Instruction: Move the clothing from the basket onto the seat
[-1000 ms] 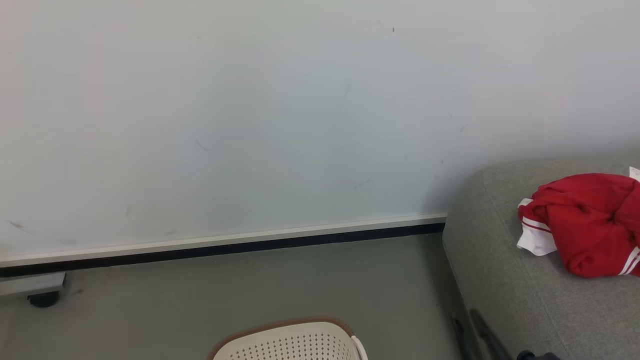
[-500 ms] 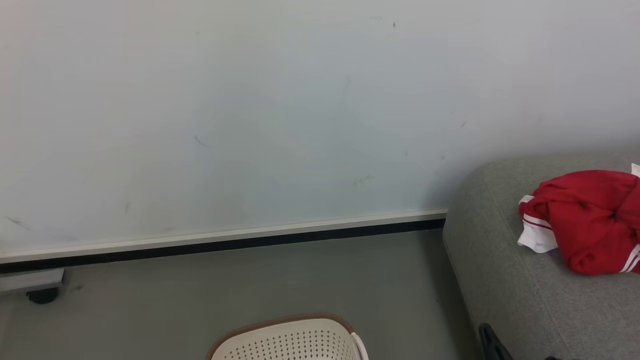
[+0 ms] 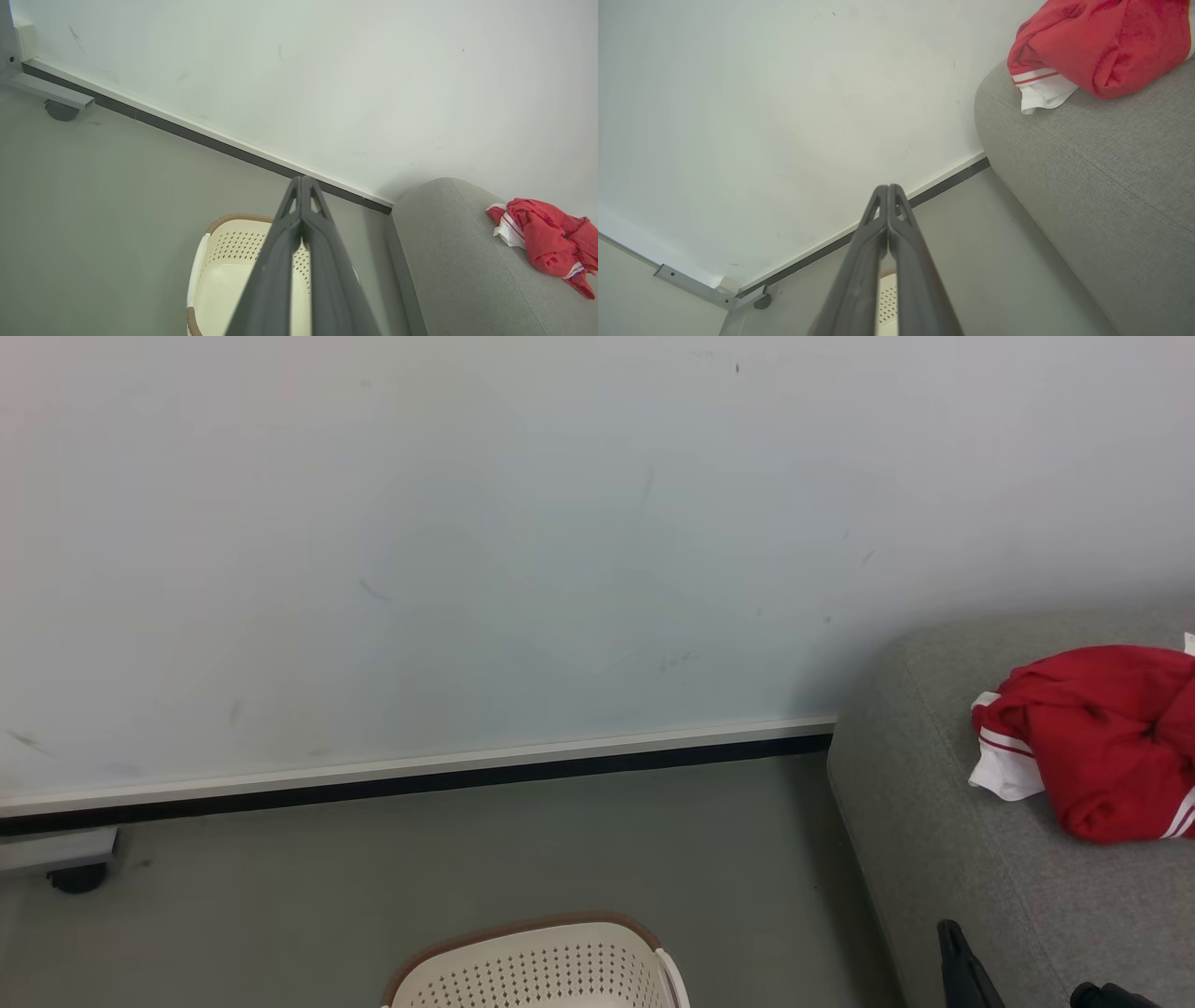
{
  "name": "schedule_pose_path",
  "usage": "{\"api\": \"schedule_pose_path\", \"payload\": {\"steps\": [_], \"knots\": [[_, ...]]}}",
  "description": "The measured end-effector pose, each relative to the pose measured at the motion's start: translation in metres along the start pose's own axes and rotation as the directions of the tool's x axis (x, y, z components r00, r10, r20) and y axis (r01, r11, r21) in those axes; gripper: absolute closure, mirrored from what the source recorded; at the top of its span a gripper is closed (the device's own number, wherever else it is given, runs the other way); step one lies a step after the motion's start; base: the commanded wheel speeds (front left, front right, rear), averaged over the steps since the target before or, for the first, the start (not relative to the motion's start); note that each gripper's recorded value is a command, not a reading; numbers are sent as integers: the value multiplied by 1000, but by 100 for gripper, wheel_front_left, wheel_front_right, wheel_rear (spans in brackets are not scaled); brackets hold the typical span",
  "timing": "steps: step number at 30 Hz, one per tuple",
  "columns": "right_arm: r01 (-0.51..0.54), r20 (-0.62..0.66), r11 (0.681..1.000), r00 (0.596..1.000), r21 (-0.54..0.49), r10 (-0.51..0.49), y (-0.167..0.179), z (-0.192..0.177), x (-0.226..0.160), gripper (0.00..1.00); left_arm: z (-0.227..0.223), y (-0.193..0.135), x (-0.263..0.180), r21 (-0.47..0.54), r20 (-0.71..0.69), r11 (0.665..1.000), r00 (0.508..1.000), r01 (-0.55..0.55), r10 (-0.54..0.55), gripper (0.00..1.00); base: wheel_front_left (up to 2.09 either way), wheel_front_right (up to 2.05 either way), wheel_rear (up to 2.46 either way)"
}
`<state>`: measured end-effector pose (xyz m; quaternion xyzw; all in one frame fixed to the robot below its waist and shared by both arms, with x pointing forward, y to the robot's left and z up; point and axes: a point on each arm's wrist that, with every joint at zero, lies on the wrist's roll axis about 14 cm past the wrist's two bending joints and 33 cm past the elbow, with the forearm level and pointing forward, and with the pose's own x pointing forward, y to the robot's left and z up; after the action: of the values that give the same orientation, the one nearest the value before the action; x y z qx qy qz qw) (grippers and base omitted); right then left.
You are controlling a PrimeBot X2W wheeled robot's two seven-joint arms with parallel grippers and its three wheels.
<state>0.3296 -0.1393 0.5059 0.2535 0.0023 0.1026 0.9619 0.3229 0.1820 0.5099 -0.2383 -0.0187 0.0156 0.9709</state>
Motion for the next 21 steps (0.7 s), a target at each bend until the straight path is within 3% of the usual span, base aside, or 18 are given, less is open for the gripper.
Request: {"api": "schedule_pose_path", "payload": {"steps": [13, 21], "knots": [[67, 12, 982, 997, 176, -71, -18, 8, 6, 100, -4, 0, 13, -186, -35, 982, 999, -9, 3, 100, 0, 0, 0], [100, 14, 954, 994, 283, -108, -29, 12, 10, 100, -7, 2, 20, -294, -59, 955, 998, -25, 7, 100, 0, 0, 0]]}}
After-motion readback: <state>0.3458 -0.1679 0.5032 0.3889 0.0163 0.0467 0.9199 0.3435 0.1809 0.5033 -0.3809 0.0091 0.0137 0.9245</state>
